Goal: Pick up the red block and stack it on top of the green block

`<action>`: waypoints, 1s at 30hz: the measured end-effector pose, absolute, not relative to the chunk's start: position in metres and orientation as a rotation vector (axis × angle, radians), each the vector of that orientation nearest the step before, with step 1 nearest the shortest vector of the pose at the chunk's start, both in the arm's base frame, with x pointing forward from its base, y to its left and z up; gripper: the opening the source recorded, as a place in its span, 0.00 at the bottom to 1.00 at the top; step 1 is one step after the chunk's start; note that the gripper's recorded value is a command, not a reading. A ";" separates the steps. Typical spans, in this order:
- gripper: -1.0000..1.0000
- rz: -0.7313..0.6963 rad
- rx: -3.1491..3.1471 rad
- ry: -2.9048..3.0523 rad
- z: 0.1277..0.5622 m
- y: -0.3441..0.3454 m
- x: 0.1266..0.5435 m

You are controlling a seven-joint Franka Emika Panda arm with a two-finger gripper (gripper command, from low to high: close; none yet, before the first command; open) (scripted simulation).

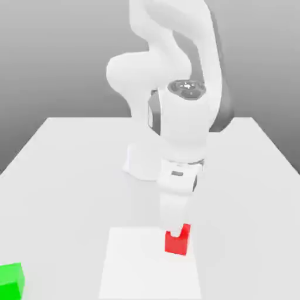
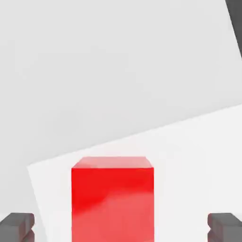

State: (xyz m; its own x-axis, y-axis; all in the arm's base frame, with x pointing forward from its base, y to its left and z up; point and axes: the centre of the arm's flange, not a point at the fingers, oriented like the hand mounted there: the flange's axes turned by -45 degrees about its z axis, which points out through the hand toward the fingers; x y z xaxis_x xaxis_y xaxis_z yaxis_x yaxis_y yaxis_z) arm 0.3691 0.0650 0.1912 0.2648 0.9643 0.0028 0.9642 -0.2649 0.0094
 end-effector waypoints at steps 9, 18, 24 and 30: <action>0.00 0.003 2.500 1.900 0.145 0.064 0.365; 0.00 0.007 2.496 1.901 0.160 0.064 0.368; 0.00 0.009 2.497 1.900 0.192 0.064 0.369; 0.00 -0.022 2.552 1.820 0.212 0.058 0.386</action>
